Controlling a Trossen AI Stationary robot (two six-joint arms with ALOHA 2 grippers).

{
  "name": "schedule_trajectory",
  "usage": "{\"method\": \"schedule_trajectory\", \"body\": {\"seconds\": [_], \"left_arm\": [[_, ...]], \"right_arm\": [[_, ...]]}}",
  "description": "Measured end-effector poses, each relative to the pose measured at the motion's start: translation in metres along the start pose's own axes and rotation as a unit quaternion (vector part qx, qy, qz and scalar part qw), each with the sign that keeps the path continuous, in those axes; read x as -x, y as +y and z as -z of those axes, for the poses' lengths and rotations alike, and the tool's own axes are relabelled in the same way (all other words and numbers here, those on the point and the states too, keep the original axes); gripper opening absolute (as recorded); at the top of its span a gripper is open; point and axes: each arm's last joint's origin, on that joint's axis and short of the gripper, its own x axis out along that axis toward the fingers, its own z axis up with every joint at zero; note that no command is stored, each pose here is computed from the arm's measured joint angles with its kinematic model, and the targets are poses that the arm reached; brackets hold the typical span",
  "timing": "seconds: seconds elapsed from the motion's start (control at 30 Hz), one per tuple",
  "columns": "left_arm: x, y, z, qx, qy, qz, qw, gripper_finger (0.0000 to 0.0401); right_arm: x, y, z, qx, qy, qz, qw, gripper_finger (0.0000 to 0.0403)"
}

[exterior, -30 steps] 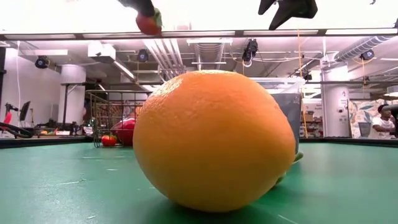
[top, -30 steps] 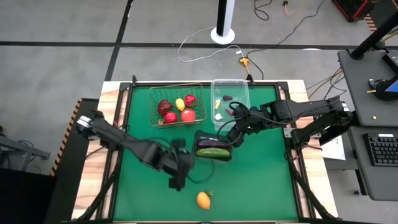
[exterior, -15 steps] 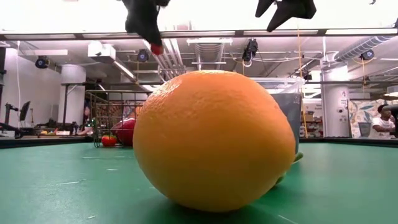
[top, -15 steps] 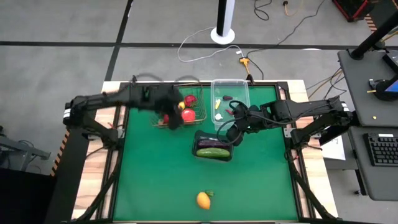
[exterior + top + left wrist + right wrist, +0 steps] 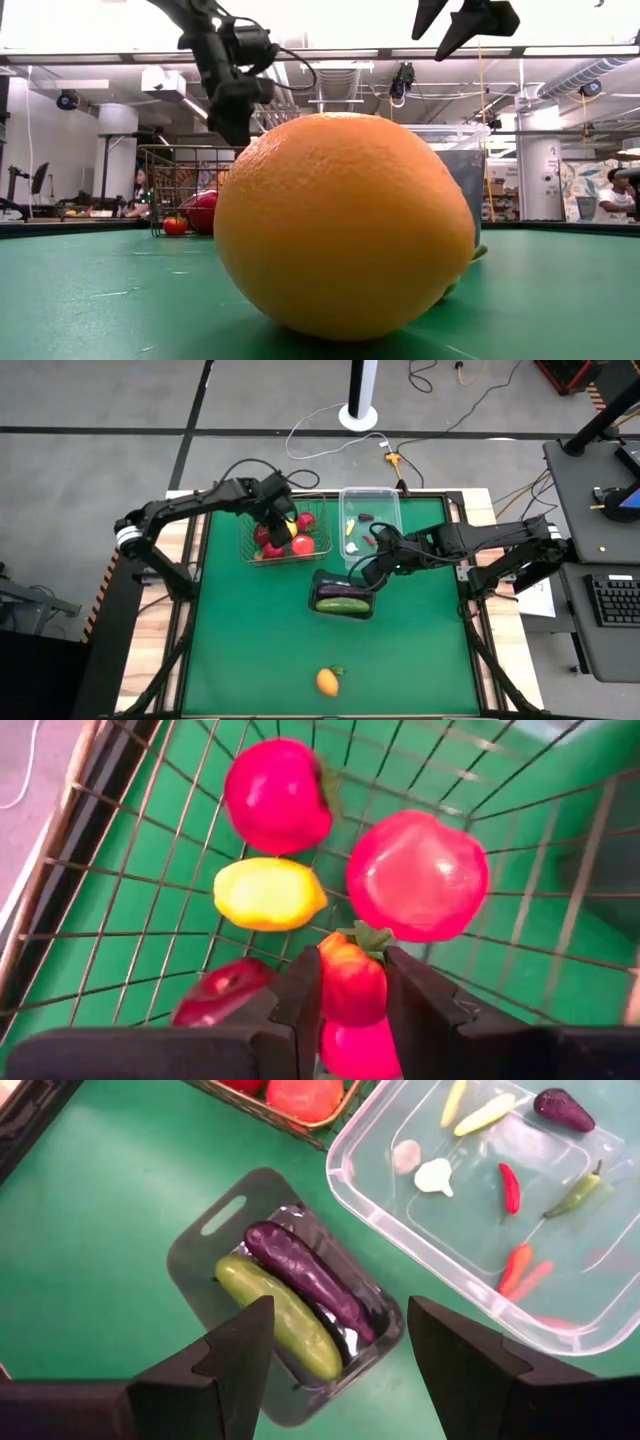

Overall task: Sort produce into baskets
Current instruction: Put the tomato into the wire basket, then put the lemon into the wire basket

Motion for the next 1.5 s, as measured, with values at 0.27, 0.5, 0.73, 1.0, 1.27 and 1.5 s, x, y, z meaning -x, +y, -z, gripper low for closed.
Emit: {"method": "schedule_trajectory", "body": {"seconds": [0.27, 0.5, 0.73, 1.0, 1.27, 1.5], "left_arm": [[-0.016, 0.004, -0.003, -0.007, 0.03, -0.043, 0.999, 0.0089], [-0.016, 0.005, -0.003, 0.005, 0.032, -0.055, 0.998, 0.0149], [-0.013, 0.002, -0.001, 0.035, 0.037, -0.062, 0.997, 0.0191], [0.028, -0.043, 0.008, 0.071, -0.005, -0.021, 0.997, 0.0197], [0.083, -0.125, 0.035, 0.117, -0.093, 0.062, 0.987, 0.0192], [0.113, -0.197, 0.079, 0.168, -0.105, 0.133, 0.971, 0.0182]], "right_arm": [[0.0, -0.001, 0.0, -0.017, -0.01, 0.007, 1.0, 0.0222], [0.0, 0.0, 0.0, -0.016, -0.009, 0.007, 1.0, 0.0222], [0.0, -0.001, 0.0, -0.007, -0.007, 0.006, 1.0, 0.0222], [0.0, -0.001, 0.001, 0.008, 0.009, 0.003, 1.0, 0.0222], [0.0, 0.0, 0.002, 0.019, 0.02, -0.006, 1.0, 0.0222], [0.001, 0.003, 0.006, 0.035, 0.03, -0.019, 0.999, 0.0222]]}}
